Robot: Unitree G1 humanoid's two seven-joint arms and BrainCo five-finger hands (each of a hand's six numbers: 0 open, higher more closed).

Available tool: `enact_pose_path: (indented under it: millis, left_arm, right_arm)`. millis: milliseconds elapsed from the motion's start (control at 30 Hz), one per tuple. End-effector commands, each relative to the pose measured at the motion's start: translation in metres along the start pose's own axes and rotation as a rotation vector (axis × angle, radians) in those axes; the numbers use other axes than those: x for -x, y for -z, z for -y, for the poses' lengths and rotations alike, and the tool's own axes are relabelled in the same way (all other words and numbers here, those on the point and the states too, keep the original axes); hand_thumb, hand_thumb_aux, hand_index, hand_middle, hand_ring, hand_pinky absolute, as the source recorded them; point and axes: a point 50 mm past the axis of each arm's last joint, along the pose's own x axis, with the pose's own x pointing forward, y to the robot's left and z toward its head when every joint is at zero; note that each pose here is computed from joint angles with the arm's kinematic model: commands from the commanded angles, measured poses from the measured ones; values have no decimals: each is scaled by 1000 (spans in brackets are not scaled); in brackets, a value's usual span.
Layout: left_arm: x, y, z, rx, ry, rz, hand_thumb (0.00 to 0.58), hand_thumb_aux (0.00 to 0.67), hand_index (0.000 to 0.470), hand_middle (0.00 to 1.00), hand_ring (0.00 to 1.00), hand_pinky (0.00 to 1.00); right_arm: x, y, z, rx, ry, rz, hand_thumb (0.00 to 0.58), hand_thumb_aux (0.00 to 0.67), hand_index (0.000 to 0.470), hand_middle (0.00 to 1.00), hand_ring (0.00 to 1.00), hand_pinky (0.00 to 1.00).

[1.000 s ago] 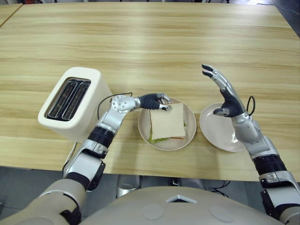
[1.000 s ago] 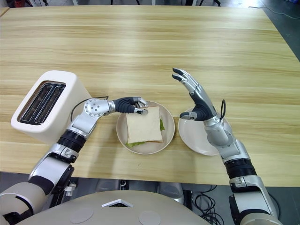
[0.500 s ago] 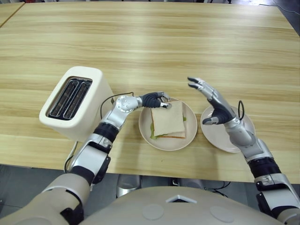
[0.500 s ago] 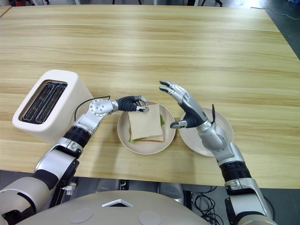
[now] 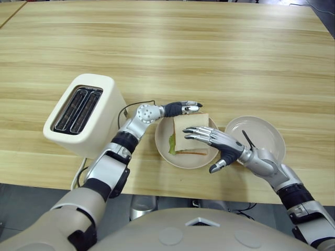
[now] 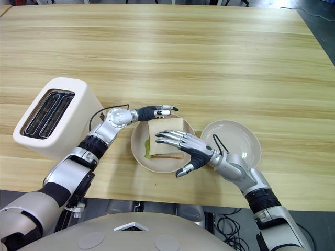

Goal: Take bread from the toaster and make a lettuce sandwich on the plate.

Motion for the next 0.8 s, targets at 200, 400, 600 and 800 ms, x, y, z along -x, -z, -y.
enact_pose_path:
  millis: [200,400,600,800]
  left_arm:
    - [2,3,2,-29,9,-16,0,0,0,1000,1000,1000]
    - [2,-7,-12,-79,-50,5,0,0,0,1000,1000,1000]
    - [3,-14,-22,-147,-113,14,0,0,0,1000,1000,1000]
    - [24,-42,-85,-746,-627,-121,0,0,0,973,973,973]
  right_arm:
    - [-4,13,-23,-24,-143,-92,0,0,0,0,0,0]
    - [1,21,-45,-86,-288,-160,0,0,0,0,0,0]
    - [6,25,-50,-124,-329,-192,0,0,0,0,0,0]
    - [7,25,-52,-137,-363,-203,0,0,0,0,0,0]
